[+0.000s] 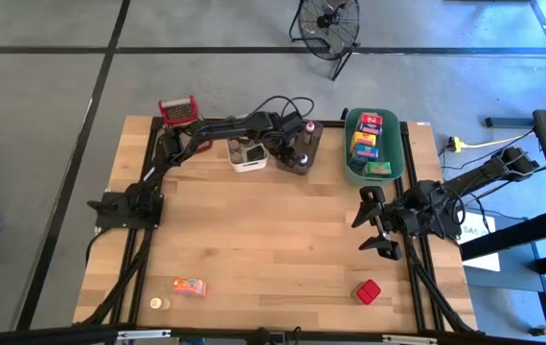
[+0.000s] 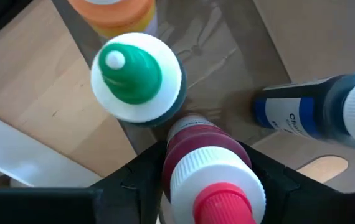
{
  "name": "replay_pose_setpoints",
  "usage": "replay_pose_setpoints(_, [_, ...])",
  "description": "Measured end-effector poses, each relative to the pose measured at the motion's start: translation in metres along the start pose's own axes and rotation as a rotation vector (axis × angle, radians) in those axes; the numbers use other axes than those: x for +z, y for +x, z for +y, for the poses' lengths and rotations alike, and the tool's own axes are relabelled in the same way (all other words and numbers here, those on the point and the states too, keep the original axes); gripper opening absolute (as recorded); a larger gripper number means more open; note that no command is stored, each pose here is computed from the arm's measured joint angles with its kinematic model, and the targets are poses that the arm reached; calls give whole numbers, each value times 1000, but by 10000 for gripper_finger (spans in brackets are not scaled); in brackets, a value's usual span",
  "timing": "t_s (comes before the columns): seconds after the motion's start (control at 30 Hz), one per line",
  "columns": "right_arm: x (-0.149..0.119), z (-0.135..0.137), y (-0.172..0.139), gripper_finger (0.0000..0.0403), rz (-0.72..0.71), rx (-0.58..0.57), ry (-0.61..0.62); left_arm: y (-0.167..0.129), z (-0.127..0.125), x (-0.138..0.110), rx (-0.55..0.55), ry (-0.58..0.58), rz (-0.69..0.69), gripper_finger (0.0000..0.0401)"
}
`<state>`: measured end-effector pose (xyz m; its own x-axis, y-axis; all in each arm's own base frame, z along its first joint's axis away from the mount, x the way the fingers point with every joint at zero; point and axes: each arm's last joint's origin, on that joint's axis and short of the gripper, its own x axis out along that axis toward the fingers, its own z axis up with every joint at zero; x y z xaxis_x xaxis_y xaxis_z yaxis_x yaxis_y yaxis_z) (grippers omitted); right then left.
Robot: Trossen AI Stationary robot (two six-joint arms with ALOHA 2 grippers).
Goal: Pick & Place Kitchen Items
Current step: Put the red coloring bottle into the black transparent bin, then put the orange cereal box into the green bin
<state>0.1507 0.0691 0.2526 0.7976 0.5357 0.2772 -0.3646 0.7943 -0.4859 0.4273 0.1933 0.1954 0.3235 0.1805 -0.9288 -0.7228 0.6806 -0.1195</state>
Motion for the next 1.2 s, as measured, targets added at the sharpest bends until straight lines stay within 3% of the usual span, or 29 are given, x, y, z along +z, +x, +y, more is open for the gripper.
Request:
replay_pose_setpoints(0.4, [0,0,0,273,2,2,1,0,-1,0,-2,5,-2,230])
replay_pose_setpoints(0.6, [-1,0,0,273,5,3,1,-9,-5,5,-12,32,-24,241])
replay_pose_setpoints(0.87, [0,0,0,273,5,3,7,-36,-11,9,19,76,26,241])
replay_pose_setpoints(1.2, [-1,0,0,273,5,3,27,-98,-14,0,166,159,178,227])
